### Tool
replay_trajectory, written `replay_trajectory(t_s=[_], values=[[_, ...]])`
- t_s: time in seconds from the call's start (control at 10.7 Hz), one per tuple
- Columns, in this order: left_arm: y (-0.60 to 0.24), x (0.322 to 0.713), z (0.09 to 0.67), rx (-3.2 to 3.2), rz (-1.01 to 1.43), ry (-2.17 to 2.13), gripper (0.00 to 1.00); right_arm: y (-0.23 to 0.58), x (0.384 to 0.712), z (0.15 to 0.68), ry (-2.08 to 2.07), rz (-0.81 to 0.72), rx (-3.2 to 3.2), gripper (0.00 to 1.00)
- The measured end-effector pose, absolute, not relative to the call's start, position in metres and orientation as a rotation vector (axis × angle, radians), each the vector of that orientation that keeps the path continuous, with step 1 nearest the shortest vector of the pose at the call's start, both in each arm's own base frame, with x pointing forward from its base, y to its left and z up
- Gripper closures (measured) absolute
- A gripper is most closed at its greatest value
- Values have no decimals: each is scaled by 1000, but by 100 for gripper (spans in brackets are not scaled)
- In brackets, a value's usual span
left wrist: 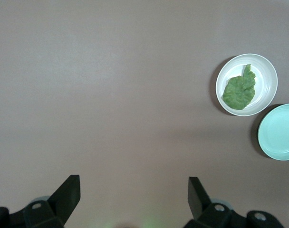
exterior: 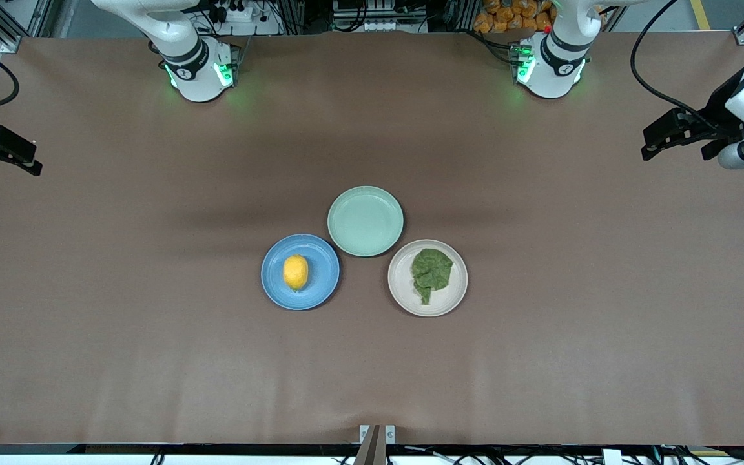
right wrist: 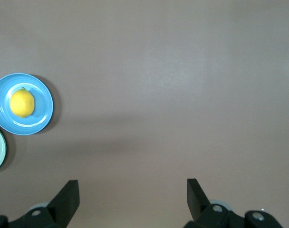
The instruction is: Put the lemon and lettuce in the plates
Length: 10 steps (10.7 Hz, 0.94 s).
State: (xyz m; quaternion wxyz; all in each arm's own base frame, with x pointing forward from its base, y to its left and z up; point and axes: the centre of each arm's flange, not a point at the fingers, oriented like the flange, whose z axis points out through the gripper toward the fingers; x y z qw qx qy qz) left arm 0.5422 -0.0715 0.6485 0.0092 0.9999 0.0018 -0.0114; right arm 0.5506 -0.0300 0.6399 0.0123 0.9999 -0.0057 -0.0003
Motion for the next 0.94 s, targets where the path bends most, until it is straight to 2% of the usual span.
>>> replay_trajectory(t_s=[0.38,0.94], values=[[-64,543,648,3109,-38,29,0,-29,550,627,-16,-52,3119,0],[-64,545,646,3107,-46,30,0,-27,550,629,-10,-45,3119,0]])
